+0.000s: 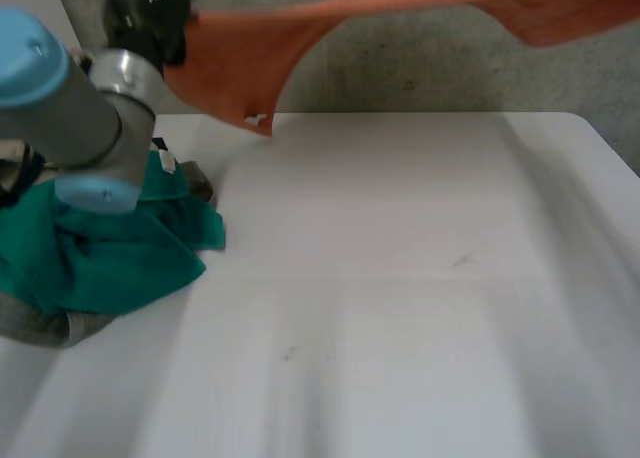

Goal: Fold the laundry.

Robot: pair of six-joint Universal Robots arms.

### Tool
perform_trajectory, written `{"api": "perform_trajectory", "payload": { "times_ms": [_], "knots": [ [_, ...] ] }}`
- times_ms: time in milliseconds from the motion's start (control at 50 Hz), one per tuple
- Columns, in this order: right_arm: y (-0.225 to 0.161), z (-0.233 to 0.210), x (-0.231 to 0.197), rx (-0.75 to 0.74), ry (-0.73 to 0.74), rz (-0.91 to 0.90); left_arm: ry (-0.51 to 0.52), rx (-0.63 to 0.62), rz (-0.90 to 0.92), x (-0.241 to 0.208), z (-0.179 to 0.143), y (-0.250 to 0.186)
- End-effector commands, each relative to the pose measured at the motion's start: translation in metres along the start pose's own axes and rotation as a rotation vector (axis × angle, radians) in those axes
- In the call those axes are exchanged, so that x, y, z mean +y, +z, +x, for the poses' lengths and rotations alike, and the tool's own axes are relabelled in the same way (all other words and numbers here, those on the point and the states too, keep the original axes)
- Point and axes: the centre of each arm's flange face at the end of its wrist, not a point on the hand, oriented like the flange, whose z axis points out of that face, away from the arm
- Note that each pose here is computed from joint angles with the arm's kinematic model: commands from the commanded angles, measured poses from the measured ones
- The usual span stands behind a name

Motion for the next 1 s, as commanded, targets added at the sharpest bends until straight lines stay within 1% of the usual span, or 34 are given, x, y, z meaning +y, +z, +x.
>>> {"api": "perform_trajectory", "payload": {
  "times_ms": [20, 60, 80, 100, 140, 160, 220, 240, 280, 300, 340, 360, 420, 440, 460, 500, 520, 540, 560, 580, 600, 700, 720, 780, 800, 840, 860, 940, 1000],
  "knots": [
    [-0.039, -0.056, 0.068, -0.234, 0.032, -0.266, -0.022, 0.195, -0.112, 0.063, 0.054, -0.055],
    [-0.049, -0.066, 0.083, -0.28, 0.021, -0.326, -0.02, 0.236, -0.144, 0.077, 0.066, -0.068],
    [-0.054, -0.07, 0.089, -0.3, 0.01, -0.355, -0.014, 0.279, -0.178, 0.089, 0.077, -0.083],
    [-0.064, -0.076, 0.102, -0.333, -0.023, -0.412, -0.012, 0.303, -0.199, 0.095, 0.083, -0.091],
    [-0.074, -0.08, 0.113, -0.371, -0.057, -0.462, -0.002, 0.342, -0.239, 0.104, 0.09, -0.105],
    [-0.079, -0.081, 0.117, -0.389, -0.073, -0.484, 0.012, 0.38, -0.281, 0.11, 0.097, -0.121],
    [-0.098, -0.079, 0.126, -0.448, -0.121, -0.579, 0.026, 0.435, -0.326, 0.111, 0.102, -0.142],
    [-0.103, -0.077, 0.126, -0.462, -0.127, -0.602, 0.028, 0.469, -0.352, 0.106, 0.103, -0.156],
    [-0.114, -0.063, 0.122, -0.487, -0.155, -0.667, 0.031, 0.505, -0.372, 0.097, 0.103, -0.169],
    [-0.118, -0.058, 0.12, -0.492, -0.162, -0.685, 0.038, 0.534, -0.391, 0.085, 0.101, -0.181],
    [-0.133, -0.038, 0.11, -0.529, -0.195, -0.764, 0.04, 0.579, -0.426, 0.074, 0.099, -0.197],
    [-0.14, -0.032, 0.107, -0.55, -0.213, -0.796, 0.042, 0.633, -0.478, 0.064, 0.097, -0.216],
    [-0.162, -0.015, 0.099, -0.647, -0.278, -0.887, 0.054, 0.708, -0.565, 0.051, 0.092, -0.243],
    [-0.174, -0.005, 0.095, -0.714, -0.316, -0.94, 0.07, 0.765, -0.624, 0.042, 0.089, -0.261],
    [-0.18, 0.0, 0.094, -0.752, -0.331, -0.962, 0.078, 0.791, -0.66, 0.038, 0.086, -0.269],
    [-0.189, 0.007, 0.091, -0.827, -0.36, -0.99, 0.094, 0.841, -0.729, 0.03, 0.081, -0.284],
    [-0.193, 0.009, 0.09, -0.865, -0.367, -0.998, 0.11, 0.882, -0.801, 0.024, 0.076, -0.294],
    [-0.199, 0.01, 0.089, -0.94, -0.391, -0.99, 0.115, 0.897, -0.831, 0.023, 0.074, -0.298],
    [-0.199, 0.01, 0.089, -0.947, -0.394, -0.984, 0.122, 0.911, -0.861, 0.021, 0.072, -0.3],
    [-0.198, 0.008, 0.093, -0.95, -0.39, -0.976, 0.126, 0.922, -0.895, 0.018, 0.07, -0.301],
    [-0.196, 0.007, 0.097, -0.943, -0.386, -0.976, 0.126, 0.916, -0.893, 0.017, 0.069, -0.298],
    [-0.181, 0.0, 0.114, -0.861, -0.367, -0.973, 0.129, 0.837, -0.842, 0.025, 0.077, -0.266],
    [-0.177, -0.001, 0.117, -0.838, -0.369, -0.962, 0.13, 0.793, -0.802, 0.028, 0.08, -0.249],
    [-0.163, -0.008, 0.123, -0.761, -0.355, -0.916, 0.132, 0.726, -0.737, 0.035, 0.086, -0.224],
    [-0.155, -0.013, 0.127, -0.72, -0.34, -0.88, 0.134, 0.684, -0.688, 0.039, 0.089, -0.207],
    [-0.148, -0.019, 0.13, -0.683, -0.327, -0.837, 0.137, 0.65, -0.636, 0.041, 0.093, -0.191],
    [-0.142, -0.025, 0.134, -0.65, -0.316, -0.796, 0.145, 0.618, -0.588, 0.045, 0.098, -0.177],
    [-0.129, -0.039, 0.144, -0.579, -0.307, -0.7, 0.173, 0.547, -0.482, 0.057, 0.111, -0.143],
    [-0.122, -0.048, 0.149, -0.547, -0.309, -0.644, 0.196, 0.512, -0.425, 0.065, 0.119, -0.127]
  ]
}}
